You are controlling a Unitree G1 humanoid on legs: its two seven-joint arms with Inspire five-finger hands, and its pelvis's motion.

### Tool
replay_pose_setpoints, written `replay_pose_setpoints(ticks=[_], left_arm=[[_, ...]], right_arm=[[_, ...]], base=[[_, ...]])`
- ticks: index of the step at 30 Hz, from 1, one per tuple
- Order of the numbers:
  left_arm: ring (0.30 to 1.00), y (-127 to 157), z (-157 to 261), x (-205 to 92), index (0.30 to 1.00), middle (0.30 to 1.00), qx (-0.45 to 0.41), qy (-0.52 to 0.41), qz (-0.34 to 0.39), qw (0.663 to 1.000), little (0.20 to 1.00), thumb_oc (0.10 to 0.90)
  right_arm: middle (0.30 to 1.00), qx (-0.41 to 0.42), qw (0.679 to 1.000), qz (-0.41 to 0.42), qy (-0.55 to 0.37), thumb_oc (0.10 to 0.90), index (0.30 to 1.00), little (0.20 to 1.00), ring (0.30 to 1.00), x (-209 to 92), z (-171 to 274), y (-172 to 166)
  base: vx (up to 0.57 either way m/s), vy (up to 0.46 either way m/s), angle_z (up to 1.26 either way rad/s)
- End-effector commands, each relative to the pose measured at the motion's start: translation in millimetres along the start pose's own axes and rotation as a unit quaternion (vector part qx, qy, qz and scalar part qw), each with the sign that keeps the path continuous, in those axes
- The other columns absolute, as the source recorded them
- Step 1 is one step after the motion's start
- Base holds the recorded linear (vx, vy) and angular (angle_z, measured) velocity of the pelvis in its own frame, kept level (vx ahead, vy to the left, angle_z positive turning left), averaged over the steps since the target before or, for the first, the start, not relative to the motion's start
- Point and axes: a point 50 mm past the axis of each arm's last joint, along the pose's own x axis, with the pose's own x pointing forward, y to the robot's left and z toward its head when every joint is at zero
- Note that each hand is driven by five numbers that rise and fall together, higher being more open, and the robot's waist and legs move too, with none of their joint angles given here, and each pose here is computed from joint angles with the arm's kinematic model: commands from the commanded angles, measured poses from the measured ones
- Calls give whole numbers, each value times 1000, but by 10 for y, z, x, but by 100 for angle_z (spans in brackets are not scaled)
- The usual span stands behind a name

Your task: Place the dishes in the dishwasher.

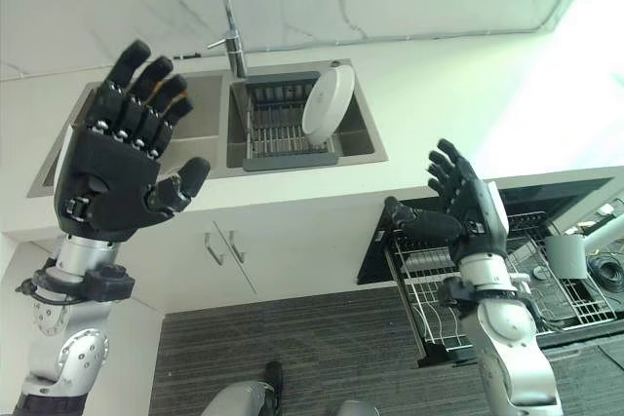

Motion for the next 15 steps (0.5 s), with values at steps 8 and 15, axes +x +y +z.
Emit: replay_pose_setpoints(ticks=[8, 15], left_arm=[[900, -159, 333, 187, 900, 900, 76, -82, -92, 989, 900, 800], [900, -110, 302, 186, 900, 900, 45, -62, -67, 995, 900, 800]], right_arm=[[900, 37, 979, 3, -201, 800, 900, 900, 900, 122, 579, 138], [900, 97, 975, 28, -200, 800, 900, 900, 900, 122, 577, 119]], base=[[117, 138, 0], [110, -145, -15]])
